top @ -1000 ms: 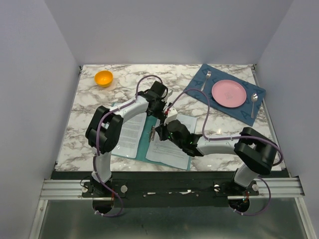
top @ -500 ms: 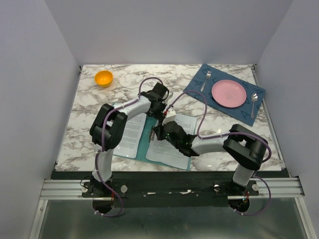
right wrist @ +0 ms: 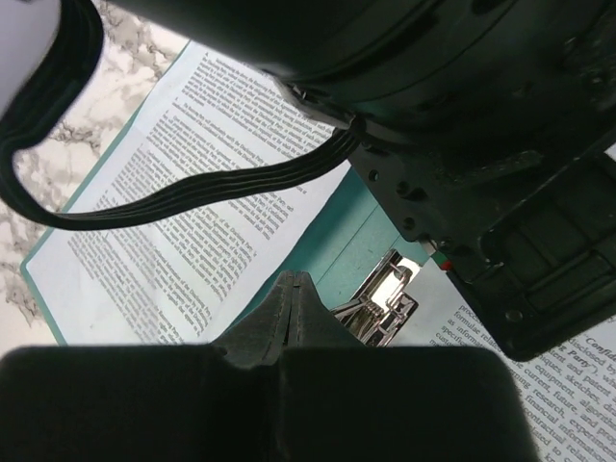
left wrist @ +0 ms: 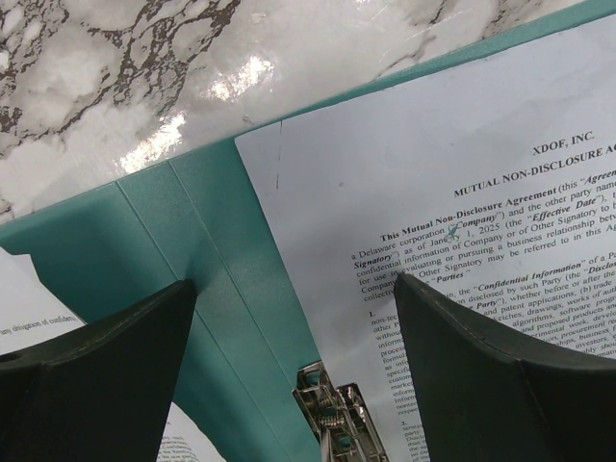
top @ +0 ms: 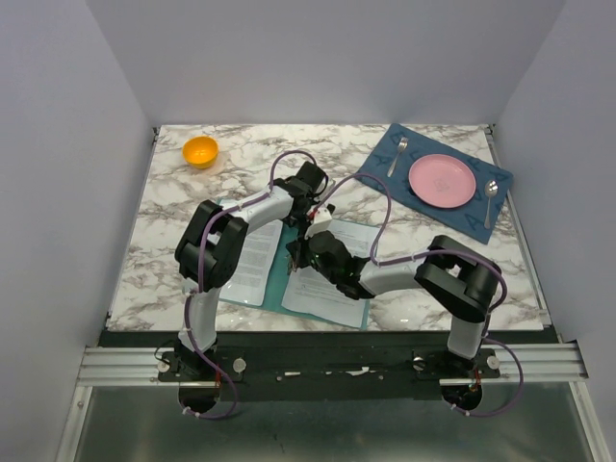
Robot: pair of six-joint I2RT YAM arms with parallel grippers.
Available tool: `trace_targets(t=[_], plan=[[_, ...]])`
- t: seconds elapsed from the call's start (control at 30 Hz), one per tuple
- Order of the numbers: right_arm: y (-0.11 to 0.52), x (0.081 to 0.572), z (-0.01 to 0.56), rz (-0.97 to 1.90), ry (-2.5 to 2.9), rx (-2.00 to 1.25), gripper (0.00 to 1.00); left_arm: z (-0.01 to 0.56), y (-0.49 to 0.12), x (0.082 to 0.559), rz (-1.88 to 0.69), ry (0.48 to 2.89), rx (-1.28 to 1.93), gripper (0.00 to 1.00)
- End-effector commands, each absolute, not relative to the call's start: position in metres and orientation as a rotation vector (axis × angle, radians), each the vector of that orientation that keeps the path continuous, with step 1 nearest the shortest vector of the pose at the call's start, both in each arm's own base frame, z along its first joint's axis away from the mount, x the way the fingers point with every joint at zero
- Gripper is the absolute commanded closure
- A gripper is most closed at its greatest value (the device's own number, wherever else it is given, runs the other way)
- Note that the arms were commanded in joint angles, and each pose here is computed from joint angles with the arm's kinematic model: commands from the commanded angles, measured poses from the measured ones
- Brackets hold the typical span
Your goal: Put the files into the folder
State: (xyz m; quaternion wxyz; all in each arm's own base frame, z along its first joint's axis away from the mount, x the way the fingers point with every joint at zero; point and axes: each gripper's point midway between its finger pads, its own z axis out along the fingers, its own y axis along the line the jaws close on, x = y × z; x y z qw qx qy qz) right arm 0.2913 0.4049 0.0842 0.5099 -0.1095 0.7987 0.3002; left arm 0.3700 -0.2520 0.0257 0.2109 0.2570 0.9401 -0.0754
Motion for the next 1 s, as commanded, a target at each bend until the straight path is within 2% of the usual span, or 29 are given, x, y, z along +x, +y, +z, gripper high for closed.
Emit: trace_targets(t=[0.0, 0.53, 0.97], plan=[[0.420, 0.291, 0.086, 0.765, 1.901, -0.287, 0.99, 0.005, -0.242, 0.357, -0.152, 2.697, 0.742, 0.08], [0.439, 0.274, 0.056, 0.849, 1.989, -0.400, 0.99, -0.008, -0.231, 0.352, -0.087, 2.721, 0.796, 0.15], [0.422, 0.248, 0.011, 0.834, 2.127, -0.480, 0.99, -0.009, -0.222, 0.341, -0.077, 2.732, 0.852, 0.19]])
